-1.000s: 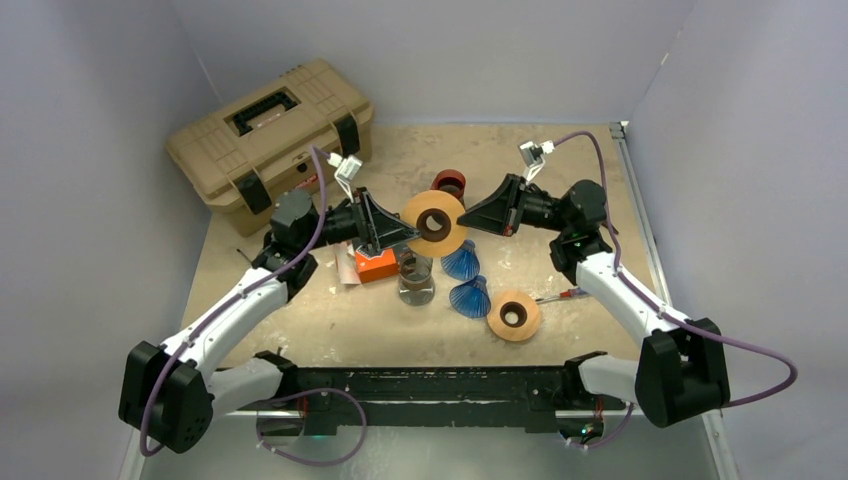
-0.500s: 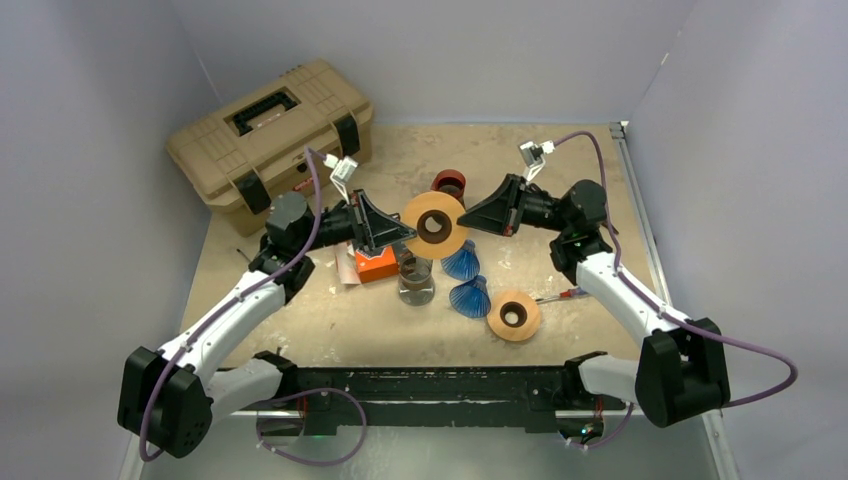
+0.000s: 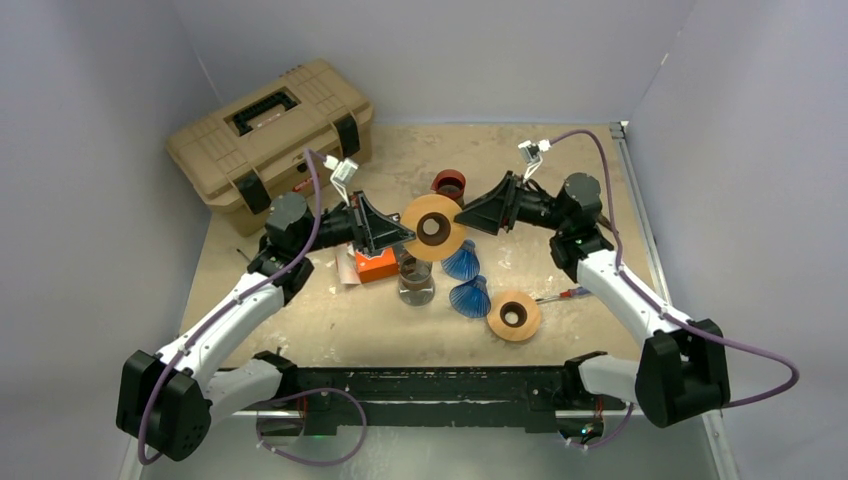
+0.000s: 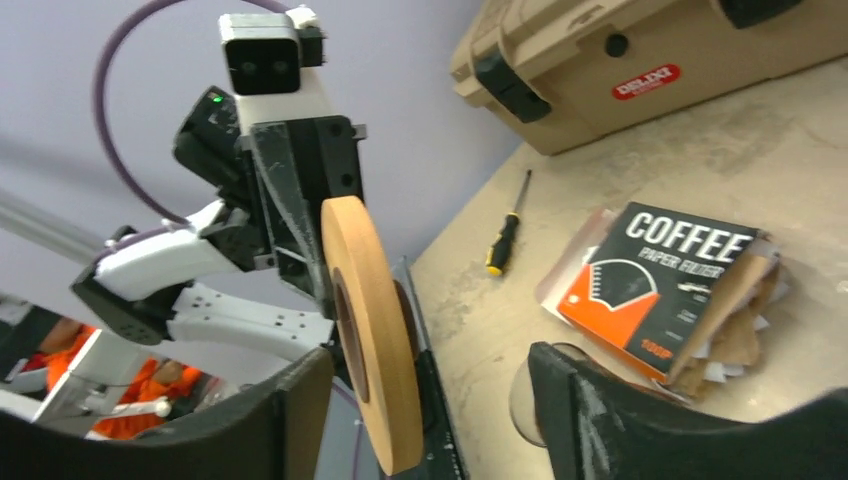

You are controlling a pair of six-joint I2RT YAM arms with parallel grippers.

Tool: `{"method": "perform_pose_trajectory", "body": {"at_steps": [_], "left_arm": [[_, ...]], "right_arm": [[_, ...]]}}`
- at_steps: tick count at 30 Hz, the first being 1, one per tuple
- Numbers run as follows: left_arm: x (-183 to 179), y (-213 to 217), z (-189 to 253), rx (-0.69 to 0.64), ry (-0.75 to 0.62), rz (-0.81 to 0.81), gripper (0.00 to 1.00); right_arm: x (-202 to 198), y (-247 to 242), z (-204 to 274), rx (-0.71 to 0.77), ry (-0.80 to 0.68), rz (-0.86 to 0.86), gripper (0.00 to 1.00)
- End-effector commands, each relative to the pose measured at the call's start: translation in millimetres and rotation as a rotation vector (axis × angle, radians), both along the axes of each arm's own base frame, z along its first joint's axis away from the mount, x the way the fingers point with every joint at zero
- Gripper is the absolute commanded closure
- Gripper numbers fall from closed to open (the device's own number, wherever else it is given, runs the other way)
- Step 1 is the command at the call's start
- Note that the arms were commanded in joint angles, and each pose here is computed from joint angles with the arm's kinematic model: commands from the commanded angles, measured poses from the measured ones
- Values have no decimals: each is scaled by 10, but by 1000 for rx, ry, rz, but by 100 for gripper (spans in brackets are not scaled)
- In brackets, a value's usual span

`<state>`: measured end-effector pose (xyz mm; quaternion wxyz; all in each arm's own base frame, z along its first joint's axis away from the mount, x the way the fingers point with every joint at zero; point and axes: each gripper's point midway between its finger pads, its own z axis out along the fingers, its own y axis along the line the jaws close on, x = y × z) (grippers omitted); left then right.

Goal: Place the coffee filter in the dripper
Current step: Place the dripper holder onto the coffee server.

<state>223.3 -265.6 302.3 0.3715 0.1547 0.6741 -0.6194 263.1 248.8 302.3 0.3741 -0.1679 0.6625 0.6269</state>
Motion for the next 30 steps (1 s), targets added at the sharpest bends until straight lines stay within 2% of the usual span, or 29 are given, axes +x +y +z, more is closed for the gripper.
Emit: {"method": "perform_pose_trajectory", "body": {"at_steps": [1,4,5,18,30], "left_arm": [[-1,23,127,-10,-73,21,100],[29,22,89,-2,-66,32,100],[39,22,78,1,-63,35,100],[228,32,-131,55,13,86,100],[214,276,-184,5,71,92,100]], "right_arm": [[165,-73,153,-45,-83,-119,19],[186,-127,175,-70,-101,-172,3],[199,-147,177,-81,-107,-190,1],[194,-204,81,-121,-95,-230,1],[49,-62,-87,1,-2,-97,3]]}}
